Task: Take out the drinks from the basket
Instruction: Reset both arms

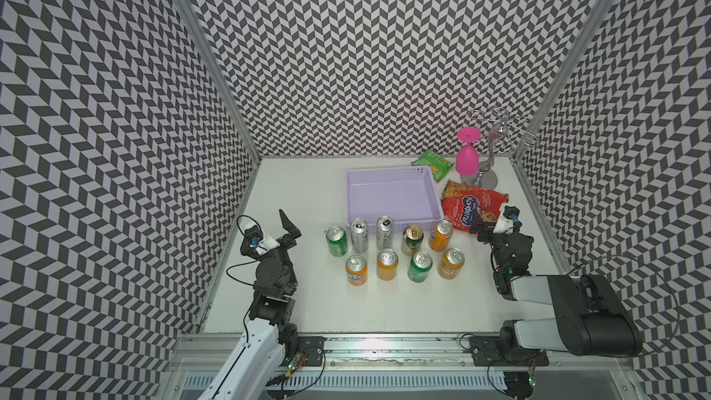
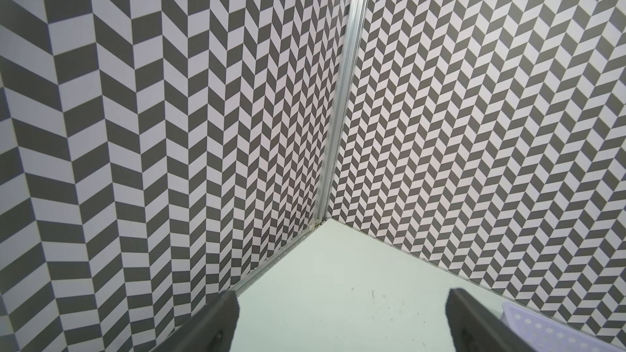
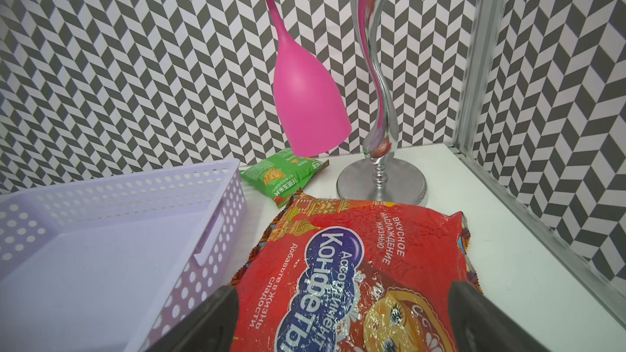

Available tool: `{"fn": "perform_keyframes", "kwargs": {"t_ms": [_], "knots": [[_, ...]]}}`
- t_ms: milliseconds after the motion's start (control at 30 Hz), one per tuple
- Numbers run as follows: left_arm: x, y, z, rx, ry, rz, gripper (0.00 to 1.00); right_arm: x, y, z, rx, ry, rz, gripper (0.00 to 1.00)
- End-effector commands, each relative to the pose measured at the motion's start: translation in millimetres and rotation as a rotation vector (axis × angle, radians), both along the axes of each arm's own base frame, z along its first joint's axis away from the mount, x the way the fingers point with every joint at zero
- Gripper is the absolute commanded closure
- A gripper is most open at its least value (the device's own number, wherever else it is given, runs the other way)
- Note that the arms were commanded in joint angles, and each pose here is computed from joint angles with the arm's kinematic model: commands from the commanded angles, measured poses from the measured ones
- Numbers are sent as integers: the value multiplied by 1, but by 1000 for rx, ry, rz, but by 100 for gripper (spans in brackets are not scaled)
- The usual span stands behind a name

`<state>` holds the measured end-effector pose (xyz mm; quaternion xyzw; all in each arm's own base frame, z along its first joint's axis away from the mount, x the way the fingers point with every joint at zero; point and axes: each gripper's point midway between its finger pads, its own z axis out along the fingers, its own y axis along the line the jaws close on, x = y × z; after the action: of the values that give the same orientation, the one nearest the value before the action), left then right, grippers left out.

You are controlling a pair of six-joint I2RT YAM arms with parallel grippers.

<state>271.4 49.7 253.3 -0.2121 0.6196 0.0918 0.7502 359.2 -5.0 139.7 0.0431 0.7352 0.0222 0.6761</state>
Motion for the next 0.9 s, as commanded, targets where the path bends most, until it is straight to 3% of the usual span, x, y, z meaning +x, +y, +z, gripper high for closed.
{"fn": "perform_keyframes", "kwargs": {"t_ms": [0,67,233,367,867], "knots": [[2,0,4,-3,-28,-19,1,1,5,19,-20,-120,34,0],[5,2,-1,3,-9,-14,1,4,6,21,-17,-150,38,0],[12,6,-17,15,42,-5,1,24,5,14,-26,-54,38,1],[17,8,-32,27,86,-15,1,20,5,19,-23,-100,37,0],[42,-13,-58,150,130,-184,1,20,6,20,-33,-106,43,0]]}}
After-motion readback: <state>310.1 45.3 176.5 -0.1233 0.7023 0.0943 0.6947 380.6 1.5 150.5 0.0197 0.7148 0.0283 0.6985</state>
